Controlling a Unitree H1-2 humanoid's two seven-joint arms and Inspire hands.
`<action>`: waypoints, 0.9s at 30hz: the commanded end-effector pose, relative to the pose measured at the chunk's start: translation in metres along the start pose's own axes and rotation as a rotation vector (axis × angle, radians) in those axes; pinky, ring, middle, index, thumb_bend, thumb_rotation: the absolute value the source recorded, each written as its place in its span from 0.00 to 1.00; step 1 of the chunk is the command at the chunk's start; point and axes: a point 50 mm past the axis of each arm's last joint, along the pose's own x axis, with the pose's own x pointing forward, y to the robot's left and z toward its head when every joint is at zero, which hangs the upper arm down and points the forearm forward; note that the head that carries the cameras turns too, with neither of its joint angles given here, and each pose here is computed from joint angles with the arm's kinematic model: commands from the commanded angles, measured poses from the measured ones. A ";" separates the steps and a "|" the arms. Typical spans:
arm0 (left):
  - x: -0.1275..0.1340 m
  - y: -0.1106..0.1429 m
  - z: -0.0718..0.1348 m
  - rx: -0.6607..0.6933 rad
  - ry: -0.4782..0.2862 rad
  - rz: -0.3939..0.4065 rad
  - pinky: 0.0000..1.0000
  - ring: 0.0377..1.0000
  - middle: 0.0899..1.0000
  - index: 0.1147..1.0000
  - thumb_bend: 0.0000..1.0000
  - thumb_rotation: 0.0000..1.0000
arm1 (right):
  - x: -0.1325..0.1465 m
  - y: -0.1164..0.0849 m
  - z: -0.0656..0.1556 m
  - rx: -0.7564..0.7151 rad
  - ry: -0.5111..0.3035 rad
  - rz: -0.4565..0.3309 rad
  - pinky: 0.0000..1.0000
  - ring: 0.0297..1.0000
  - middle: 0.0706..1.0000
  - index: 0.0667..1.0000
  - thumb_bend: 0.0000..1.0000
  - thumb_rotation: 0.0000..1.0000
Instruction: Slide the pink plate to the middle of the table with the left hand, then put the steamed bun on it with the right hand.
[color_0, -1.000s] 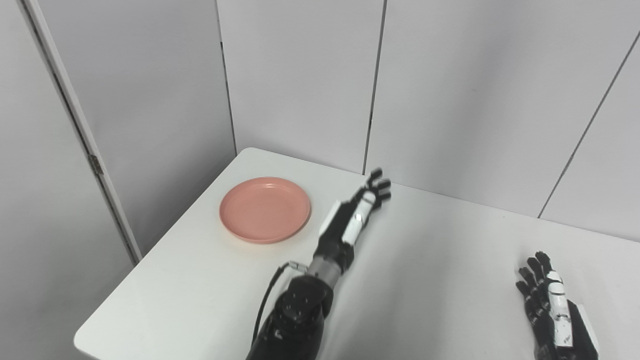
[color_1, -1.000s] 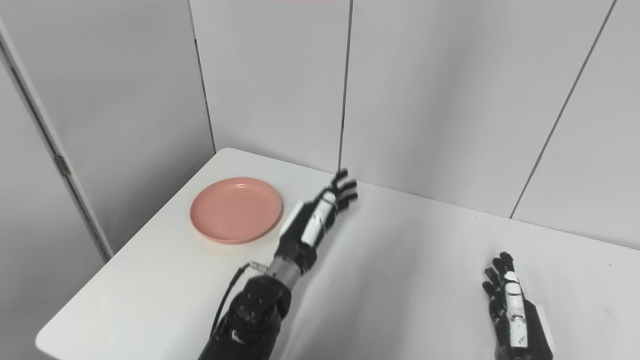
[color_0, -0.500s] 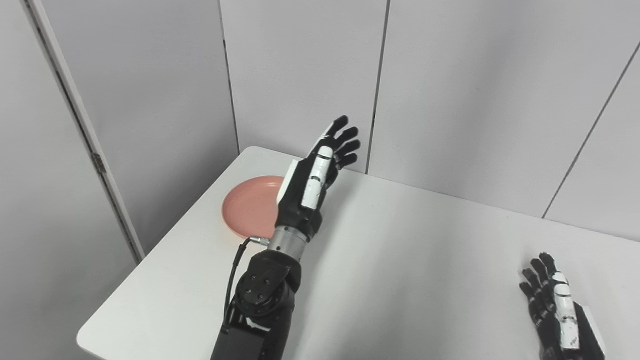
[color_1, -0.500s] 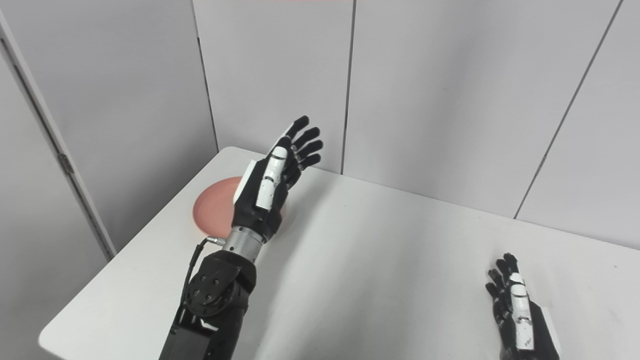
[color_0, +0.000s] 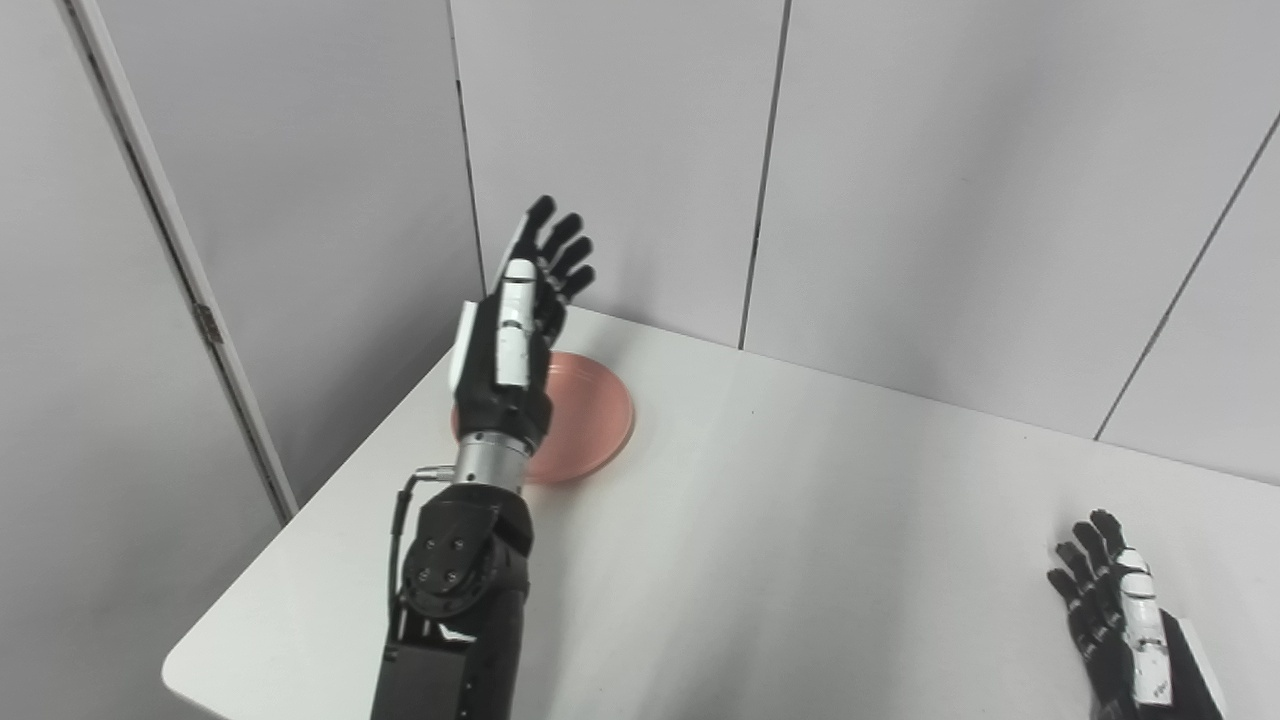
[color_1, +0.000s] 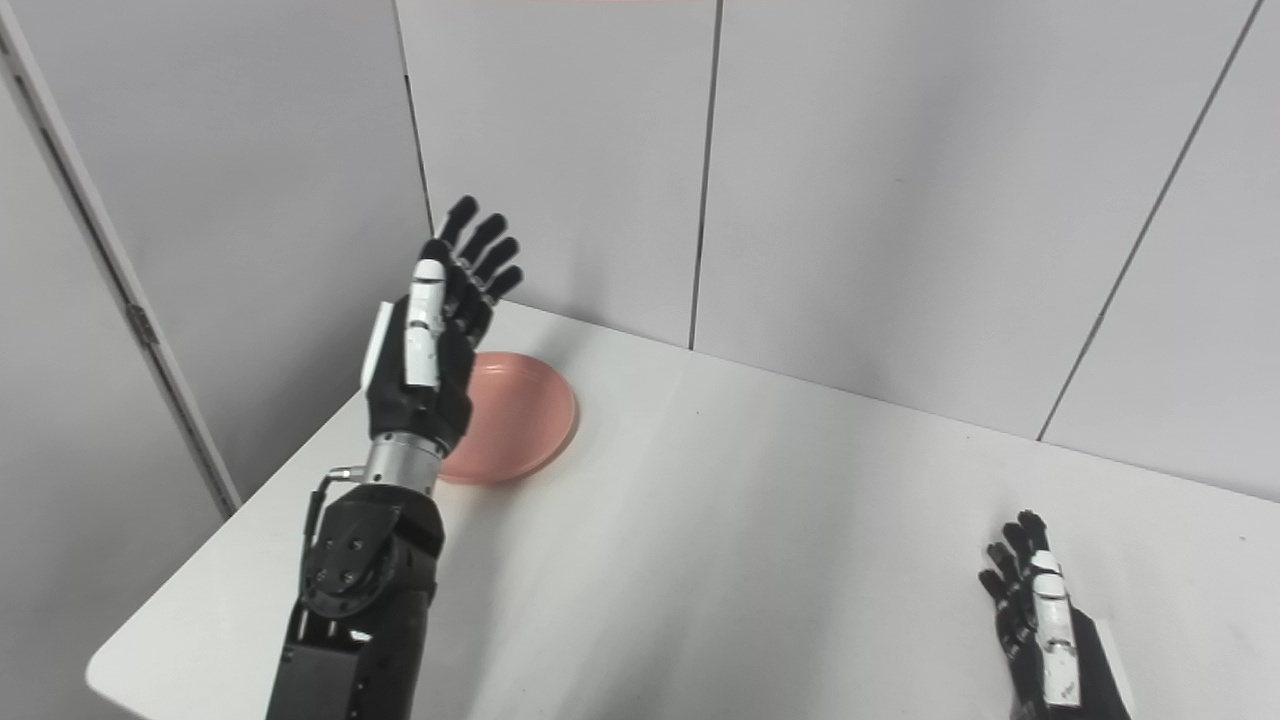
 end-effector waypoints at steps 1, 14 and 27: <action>0.012 0.008 0.016 0.002 -0.105 0.017 0.92 0.91 0.91 0.91 0.46 1.00 | -0.016 -0.018 -0.021 -0.004 0.125 -0.060 1.00 1.00 1.00 1.00 0.07 1.00; 0.021 0.067 0.010 0.031 -0.143 0.202 0.96 0.94 0.94 0.93 0.45 1.00 | -0.016 -0.020 -0.020 -0.008 0.125 -0.057 1.00 1.00 1.00 1.00 0.10 1.00; 0.027 0.101 -0.018 0.036 -0.091 0.279 0.98 0.95 0.96 0.95 0.46 1.00 | -0.017 -0.019 -0.019 -0.011 0.122 -0.052 1.00 1.00 1.00 1.00 0.10 1.00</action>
